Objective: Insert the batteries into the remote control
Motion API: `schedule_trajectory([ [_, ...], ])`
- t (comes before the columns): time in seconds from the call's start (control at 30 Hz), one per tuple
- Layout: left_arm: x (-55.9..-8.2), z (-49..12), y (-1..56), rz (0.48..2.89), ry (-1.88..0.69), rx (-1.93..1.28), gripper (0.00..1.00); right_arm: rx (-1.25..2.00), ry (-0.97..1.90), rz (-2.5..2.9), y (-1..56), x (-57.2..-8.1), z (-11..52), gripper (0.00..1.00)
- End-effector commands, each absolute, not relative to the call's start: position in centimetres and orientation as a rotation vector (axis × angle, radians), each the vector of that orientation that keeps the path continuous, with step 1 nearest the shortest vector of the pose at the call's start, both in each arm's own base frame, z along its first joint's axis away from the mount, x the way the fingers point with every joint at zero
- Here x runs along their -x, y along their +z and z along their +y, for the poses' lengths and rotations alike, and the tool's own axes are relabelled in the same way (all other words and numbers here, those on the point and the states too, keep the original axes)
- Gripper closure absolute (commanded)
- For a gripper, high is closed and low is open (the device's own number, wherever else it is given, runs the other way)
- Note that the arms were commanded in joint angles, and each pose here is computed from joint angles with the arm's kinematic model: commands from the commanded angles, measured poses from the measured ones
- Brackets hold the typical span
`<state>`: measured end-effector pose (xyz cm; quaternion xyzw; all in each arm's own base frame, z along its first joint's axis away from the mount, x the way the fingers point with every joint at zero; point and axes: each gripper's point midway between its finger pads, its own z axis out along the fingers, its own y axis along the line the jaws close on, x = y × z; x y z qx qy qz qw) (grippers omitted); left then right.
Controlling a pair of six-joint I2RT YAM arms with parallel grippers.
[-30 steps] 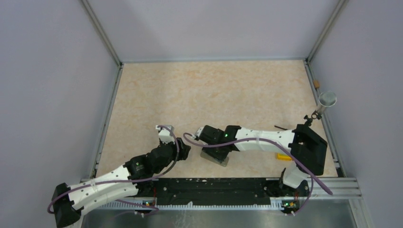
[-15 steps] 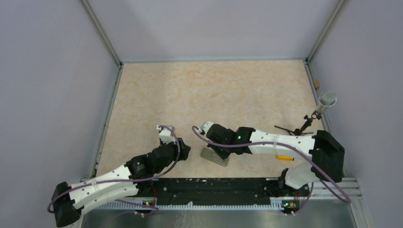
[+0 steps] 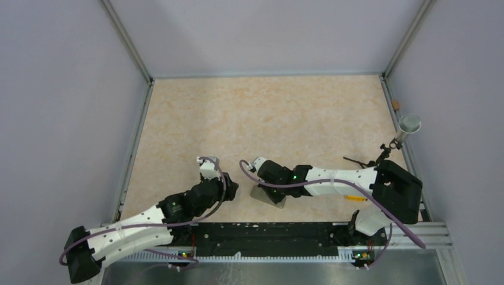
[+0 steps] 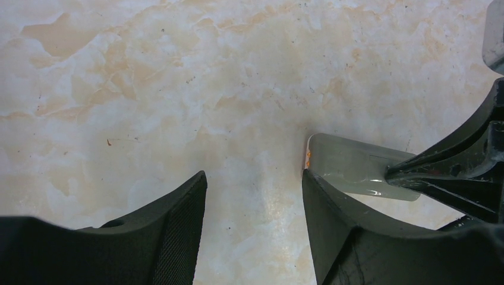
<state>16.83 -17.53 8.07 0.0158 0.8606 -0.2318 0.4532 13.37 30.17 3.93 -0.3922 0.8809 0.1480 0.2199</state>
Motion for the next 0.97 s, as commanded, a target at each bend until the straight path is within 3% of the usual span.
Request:
schedule_trajectory([
  [0.0, -17.4, -17.8, 9.0, 2.095, -0.583, -0.015, 0.39, 1.073, 0.328, 2.479, 4.6, -13.1, 28.0, 1.00],
  [0.17, -17.4, -17.8, 9.0, 2.094, -0.582, -0.014, 0.39, 0.990, 0.337, 2.378, 8.0, -14.8, 28.7, 1.00],
  [0.27, -17.5, -17.8, 9.0, 2.094, -0.582, -0.012, 0.38, 0.916, 0.333, 2.307, 10.0, -16.1, 28.7, 0.92],
  [0.43, -17.5, -17.7, 9.0, 2.091, -0.582, -0.004, 0.29, 0.773, 0.317, 2.165, 13.5, -18.2, 27.9, 0.63],
  [0.47, -17.5, -17.7, 9.0, 2.090, -0.583, 0.000, 0.12, 0.733, 0.317, 2.142, 14.2, -18.6, 27.7, 0.58],
  [0.5, -17.5, -17.7, 9.1, 2.091, -0.582, -0.001, 0.03, 0.693, 0.316, 2.116, 15.0, -19.0, 27.4, 0.54],
  [0.53, -17.5, -17.7, 9.2, 2.093, -0.582, 0.000, 0.01, 0.654, 0.300, 2.097, 15.6, -19.4, 26.9, 0.50],
  [0.6, -17.5, -17.8, 9.9, 2.093, -0.587, -0.002, 0.01, 0.555, 0.259, 2.065, 16.9, -20.3, 25.8, 0.14],
  [0.63, -17.5, -17.9, 10.4, 2.092, -0.587, -0.002, 0.01, 0.498, 0.235, 2.050, 17.6, -20.7, 25.1, 0.10],
  [0.73, -17.7, -18.1, 12.4, 2.075, -0.592, -0.015, 0.01, 0.343, 0.199, 2.008, 19.5, -21.5, 23.1, 0.08],
  [0.93, -18.3, -17.5, 15.9, 2.062, -0.534, -0.012, 0.01, 0.335, 0.339, 1.939, 21.2, -20.5, 22.5, 0.07],
])
